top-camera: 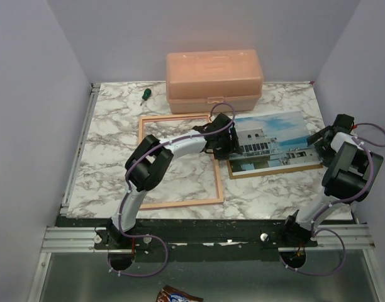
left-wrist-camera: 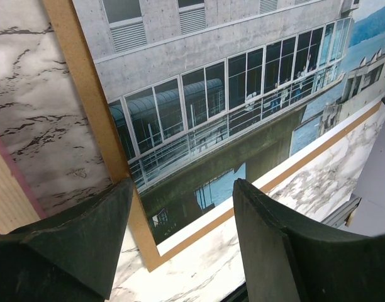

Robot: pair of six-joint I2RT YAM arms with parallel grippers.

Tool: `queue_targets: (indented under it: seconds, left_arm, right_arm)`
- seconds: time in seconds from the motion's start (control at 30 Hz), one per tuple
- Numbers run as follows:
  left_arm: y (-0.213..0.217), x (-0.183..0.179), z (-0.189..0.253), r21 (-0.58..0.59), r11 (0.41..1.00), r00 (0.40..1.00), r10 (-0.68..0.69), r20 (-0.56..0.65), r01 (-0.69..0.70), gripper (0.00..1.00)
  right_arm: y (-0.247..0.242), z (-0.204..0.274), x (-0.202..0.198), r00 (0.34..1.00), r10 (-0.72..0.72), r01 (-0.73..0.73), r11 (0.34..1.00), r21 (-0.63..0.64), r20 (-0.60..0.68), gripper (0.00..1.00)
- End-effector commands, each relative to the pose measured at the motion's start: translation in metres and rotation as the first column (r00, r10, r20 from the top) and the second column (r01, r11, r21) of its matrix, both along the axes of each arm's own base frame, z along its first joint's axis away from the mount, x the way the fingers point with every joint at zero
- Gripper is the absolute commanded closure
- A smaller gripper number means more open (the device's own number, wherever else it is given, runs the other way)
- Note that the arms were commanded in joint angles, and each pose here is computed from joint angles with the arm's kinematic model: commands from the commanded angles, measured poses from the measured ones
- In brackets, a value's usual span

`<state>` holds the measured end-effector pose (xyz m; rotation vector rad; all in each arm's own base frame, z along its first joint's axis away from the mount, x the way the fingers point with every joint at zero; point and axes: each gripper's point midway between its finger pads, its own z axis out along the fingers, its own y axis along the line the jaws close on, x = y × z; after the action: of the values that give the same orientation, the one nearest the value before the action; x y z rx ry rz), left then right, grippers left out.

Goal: Put the photo into the frame
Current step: Pick up the photo at the center of the board.

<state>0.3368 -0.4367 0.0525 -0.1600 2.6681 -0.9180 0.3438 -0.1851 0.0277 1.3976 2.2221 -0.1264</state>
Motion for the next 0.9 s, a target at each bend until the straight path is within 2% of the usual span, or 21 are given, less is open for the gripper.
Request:
queue_targets:
  seconds: [0.0, 0.23, 0.4, 0.73, 0.87]
  left_arm:
    - [0.015, -0.002, -0.017, 0.071, 0.997, 0.999, 0.006, -0.035, -0.004, 0.33]
    - [0.010, -0.009, -0.017, 0.010, 0.999, 0.999, -0.032, -0.037, 0.032, 0.36]
    - [0.010, -0.012, -0.022, 0.011, 0.999, 0.997, -0.052, -0.055, 0.052, 0.39]
    - [0.006, -0.019, -0.031, -0.006, 0.996, 0.993, -0.084, -0.085, 0.083, 0.41]
    - [0.007, -0.020, -0.031, -0.010, 0.996, 0.992, -0.090, -0.083, 0.089, 0.42]
  right_arm:
    - [0.030, -0.022, 0.000, 0.997, 0.073, -0.076, 0.987, 0.143, 0.027, 0.00]
    - [0.055, -0.018, 0.005, 0.986, 0.129, -0.151, 0.960, 0.237, 0.106, 0.01]
    - [0.072, -0.020, 0.009, 0.975, 0.150, -0.195, 0.931, 0.309, 0.163, 0.03]
    - [0.113, -0.007, 0.019, 0.928, 0.168, -0.312, 0.840, 0.444, 0.334, 0.04]
    - [0.128, 0.004, 0.025, 0.907, 0.180, -0.354, 0.814, 0.461, 0.380, 0.04]
